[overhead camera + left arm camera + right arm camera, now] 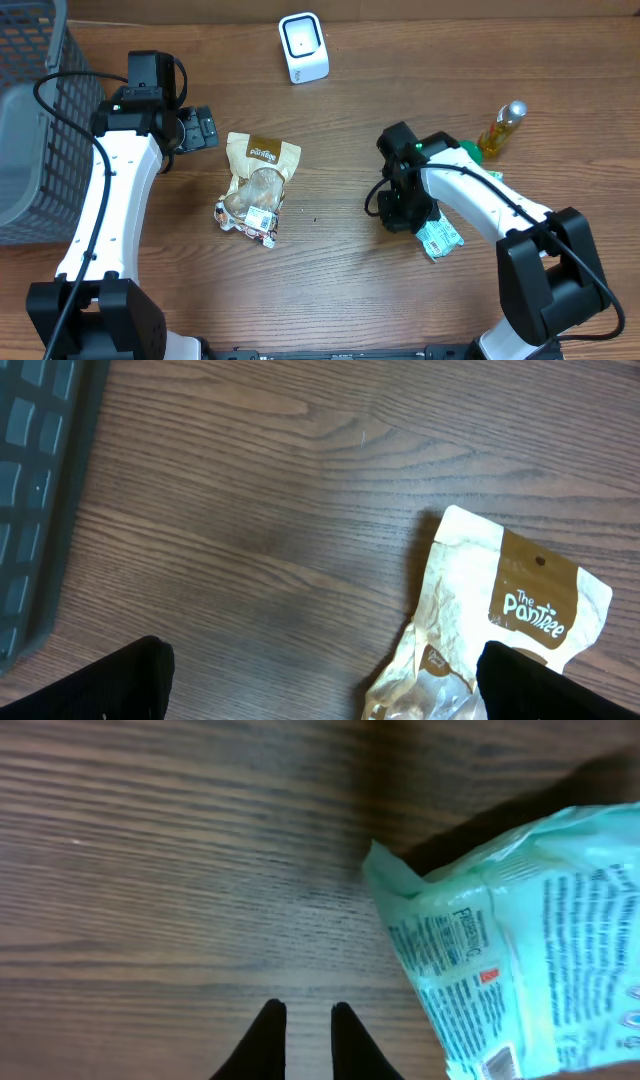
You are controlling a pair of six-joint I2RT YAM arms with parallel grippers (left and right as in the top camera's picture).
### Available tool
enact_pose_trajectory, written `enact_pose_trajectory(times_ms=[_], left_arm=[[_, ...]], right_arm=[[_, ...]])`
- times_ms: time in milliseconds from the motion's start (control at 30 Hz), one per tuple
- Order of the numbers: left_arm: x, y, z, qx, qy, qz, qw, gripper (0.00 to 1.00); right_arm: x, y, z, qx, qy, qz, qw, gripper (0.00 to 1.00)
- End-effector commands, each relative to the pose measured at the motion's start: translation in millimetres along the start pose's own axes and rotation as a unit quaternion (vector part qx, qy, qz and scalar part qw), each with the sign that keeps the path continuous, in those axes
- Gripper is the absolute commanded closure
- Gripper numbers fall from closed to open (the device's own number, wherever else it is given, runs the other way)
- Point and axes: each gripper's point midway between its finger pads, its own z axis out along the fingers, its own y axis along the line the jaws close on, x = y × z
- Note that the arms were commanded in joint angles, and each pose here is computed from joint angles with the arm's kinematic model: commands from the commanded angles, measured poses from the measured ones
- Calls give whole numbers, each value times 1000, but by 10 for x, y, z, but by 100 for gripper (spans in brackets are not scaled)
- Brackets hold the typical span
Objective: Scan the item barcode
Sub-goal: 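Open the right gripper and release the mint-green pack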
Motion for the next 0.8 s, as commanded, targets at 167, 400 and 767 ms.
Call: enact_pose_trajectory(times_ms=[167, 400, 767], left_arm=[[0, 4, 37, -5, 2, -5, 1000, 0], [0, 4, 37, -5, 2, -5, 1000, 0], [0, 4, 37, -5, 2, -5, 1000, 0]], right_arm=[[126, -194, 173, 43, 6, 0, 999, 86], [178, -487, 225, 119, 4, 0, 993, 85], [90, -696, 167, 182, -21, -2, 983, 82]])
